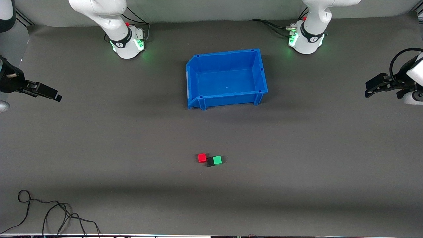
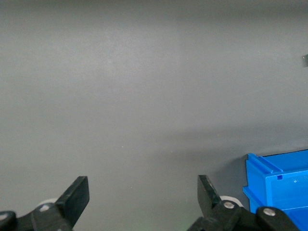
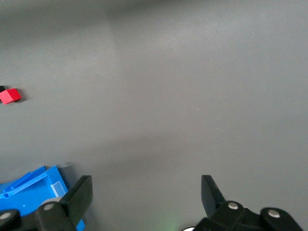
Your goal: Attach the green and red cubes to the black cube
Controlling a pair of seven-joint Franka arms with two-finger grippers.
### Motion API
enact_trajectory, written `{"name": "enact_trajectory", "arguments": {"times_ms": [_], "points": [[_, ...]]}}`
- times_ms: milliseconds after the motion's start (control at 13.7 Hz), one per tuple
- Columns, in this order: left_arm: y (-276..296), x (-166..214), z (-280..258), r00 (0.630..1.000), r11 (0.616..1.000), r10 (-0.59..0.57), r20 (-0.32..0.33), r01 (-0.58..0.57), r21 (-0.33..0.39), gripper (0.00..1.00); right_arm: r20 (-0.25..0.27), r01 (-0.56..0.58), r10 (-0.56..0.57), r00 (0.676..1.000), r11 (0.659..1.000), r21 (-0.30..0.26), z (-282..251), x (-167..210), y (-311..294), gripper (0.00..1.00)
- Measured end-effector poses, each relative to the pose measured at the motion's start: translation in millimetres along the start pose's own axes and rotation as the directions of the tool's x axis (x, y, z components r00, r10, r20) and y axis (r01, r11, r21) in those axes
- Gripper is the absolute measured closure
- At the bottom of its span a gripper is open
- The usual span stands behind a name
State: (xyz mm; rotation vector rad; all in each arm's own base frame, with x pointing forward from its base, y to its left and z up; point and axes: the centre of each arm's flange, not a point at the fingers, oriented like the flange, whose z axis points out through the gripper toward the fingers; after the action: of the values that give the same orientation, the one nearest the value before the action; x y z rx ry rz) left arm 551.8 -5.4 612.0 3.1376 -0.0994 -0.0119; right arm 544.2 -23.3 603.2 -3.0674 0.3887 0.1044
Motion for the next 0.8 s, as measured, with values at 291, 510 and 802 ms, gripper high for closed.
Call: {"name": "enact_trajectory", "arguments": {"times_ms": [291,510,802], "points": [[0.0,0.0,0.0,1.0,1.0,0.0,0.0,0.0,0.0,0.0,-0.04,-0.006,0.006,0.999,1.0,0.008,-3.5,5.1,3.3,0.0],[0.0,0.0,0.0,1.0,1.0,0.0,0.0,0.0,0.0,0.0,-0.04,-0.003,0.003,0.999,1.0,0.008,-3.5,4.8,1.6,0.0],[0.0,0.0,0.0,1.0,1.0,0.0,0.0,0.0,0.0,0.0,-0.045,0.034,-0.035,0.998,0.999,-0.026,-2.4,0.9,-15.8,0.0]]}}
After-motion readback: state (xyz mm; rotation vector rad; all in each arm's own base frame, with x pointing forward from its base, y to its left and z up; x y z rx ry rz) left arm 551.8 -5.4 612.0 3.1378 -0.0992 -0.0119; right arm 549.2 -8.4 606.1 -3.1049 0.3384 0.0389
